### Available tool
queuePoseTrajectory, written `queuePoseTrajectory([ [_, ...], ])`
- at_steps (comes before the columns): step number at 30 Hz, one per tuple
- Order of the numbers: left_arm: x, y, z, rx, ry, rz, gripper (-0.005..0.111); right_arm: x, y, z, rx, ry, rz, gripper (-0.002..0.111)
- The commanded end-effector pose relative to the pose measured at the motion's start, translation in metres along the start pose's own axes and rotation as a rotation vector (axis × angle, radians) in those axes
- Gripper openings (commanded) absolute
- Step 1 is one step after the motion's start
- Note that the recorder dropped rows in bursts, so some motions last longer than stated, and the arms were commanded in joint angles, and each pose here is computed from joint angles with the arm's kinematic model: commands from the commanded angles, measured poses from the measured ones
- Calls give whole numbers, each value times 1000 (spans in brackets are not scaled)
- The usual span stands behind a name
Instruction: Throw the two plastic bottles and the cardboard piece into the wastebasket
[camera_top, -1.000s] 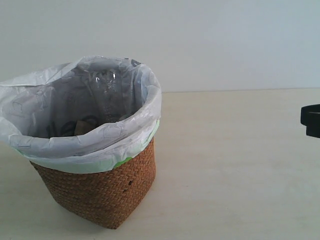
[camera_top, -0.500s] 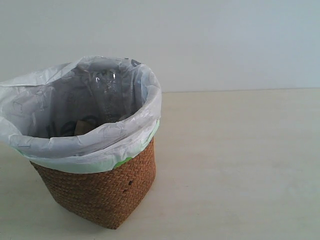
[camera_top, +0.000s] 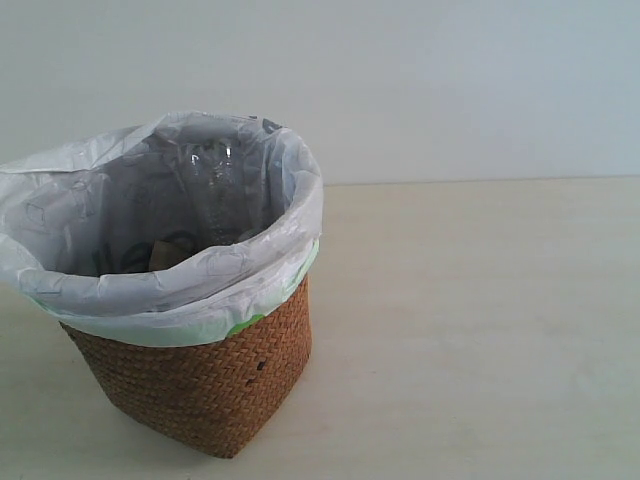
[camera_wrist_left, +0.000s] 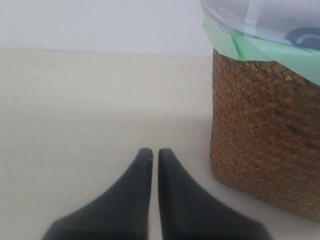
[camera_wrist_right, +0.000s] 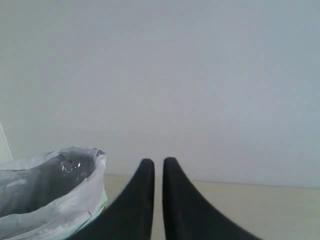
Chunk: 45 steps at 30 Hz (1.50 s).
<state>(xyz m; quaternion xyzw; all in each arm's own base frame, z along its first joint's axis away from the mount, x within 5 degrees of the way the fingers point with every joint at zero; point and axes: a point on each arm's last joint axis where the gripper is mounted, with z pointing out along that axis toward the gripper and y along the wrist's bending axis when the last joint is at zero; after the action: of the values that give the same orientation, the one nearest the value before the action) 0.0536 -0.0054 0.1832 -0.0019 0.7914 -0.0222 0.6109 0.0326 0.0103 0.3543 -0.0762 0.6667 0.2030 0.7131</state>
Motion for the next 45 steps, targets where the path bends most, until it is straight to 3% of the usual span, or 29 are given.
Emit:
queuePoseTrajectory([
  [1, 1, 0, 0, -4, 2, 9, 4, 16, -3, 9, 27, -95, -55, 3],
  [13, 1, 0, 0, -4, 2, 9, 4, 97, -15, 9, 27, -75, -117, 3],
  [23, 1, 0, 0, -4, 2, 9, 4, 143, -23, 8, 42, 33, -91, 3],
  [28, 1, 0, 0, -4, 2, 9, 4, 149, -25, 7, 64, 100, -49, 3],
  [37, 1, 0, 0, -4, 2, 9, 4, 168, -32, 3, 127, 317, -129, 3],
  [45, 1, 0, 0, -4, 2, 9, 4, 169, -33, 2, 137, 337, -117, 3],
])
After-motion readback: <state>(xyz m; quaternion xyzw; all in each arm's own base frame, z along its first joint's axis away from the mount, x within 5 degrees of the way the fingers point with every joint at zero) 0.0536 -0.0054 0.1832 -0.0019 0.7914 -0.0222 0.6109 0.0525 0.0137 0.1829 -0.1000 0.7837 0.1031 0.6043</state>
